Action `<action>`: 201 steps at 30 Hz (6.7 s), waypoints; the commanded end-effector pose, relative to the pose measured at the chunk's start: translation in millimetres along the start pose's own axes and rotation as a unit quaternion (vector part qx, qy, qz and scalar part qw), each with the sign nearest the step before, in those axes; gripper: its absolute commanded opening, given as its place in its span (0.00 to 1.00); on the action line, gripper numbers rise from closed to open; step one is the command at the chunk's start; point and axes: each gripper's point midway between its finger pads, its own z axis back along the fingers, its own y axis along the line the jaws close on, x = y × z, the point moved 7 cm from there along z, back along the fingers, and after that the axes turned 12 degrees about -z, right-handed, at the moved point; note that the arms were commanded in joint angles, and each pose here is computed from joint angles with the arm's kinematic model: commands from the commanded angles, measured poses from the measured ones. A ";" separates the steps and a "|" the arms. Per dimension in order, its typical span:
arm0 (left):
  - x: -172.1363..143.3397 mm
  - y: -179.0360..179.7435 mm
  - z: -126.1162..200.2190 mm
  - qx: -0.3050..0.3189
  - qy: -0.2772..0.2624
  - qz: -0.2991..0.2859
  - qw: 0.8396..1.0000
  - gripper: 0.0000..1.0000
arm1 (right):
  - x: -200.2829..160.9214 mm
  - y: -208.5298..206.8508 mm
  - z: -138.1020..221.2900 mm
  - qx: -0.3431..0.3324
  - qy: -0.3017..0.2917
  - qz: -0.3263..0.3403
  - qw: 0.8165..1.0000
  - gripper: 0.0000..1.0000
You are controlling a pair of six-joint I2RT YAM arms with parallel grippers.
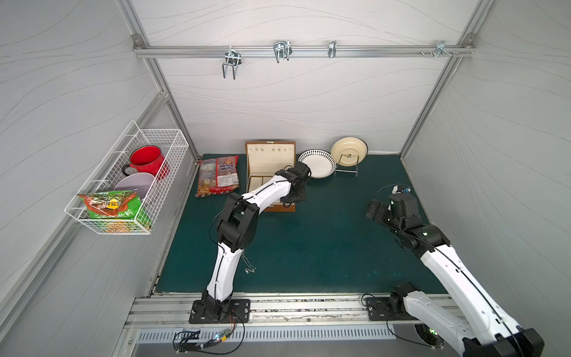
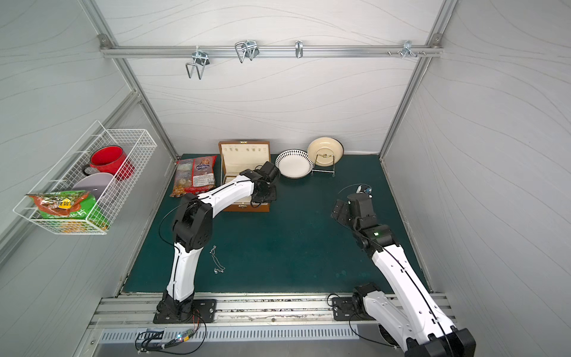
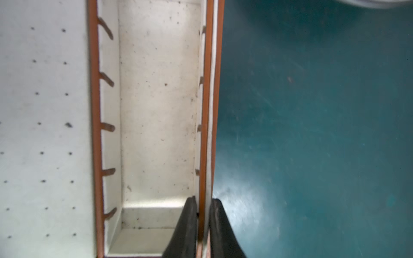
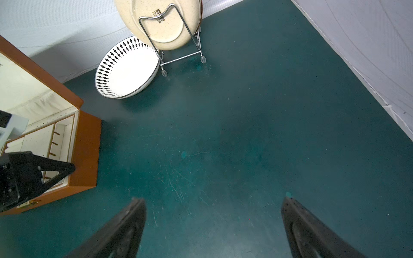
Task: Put jewelry chain into jewelry box
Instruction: Move the jewelry box to the center of the board, then pick up the necklace from the center of the board.
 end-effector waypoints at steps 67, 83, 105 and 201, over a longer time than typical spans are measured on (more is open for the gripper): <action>-186.0 161.7 107.1 0.074 0.043 0.217 0.973 0.43 | -88.6 163.2 15.0 0.203 0.125 0.225 0.945 0.99; -189.8 185.7 30.8 0.076 0.122 0.219 0.965 0.34 | -85.7 157.3 7.9 0.173 0.108 0.243 0.948 0.99; -209.6 186.3 21.4 0.069 0.138 0.232 0.960 0.07 | -78.4 151.4 4.4 0.164 0.103 0.233 0.953 0.99; -49.9 69.6 395.9 -0.297 -0.309 0.070 0.901 0.00 | -89.9 292.4 47.5 0.595 -0.007 0.273 0.756 0.42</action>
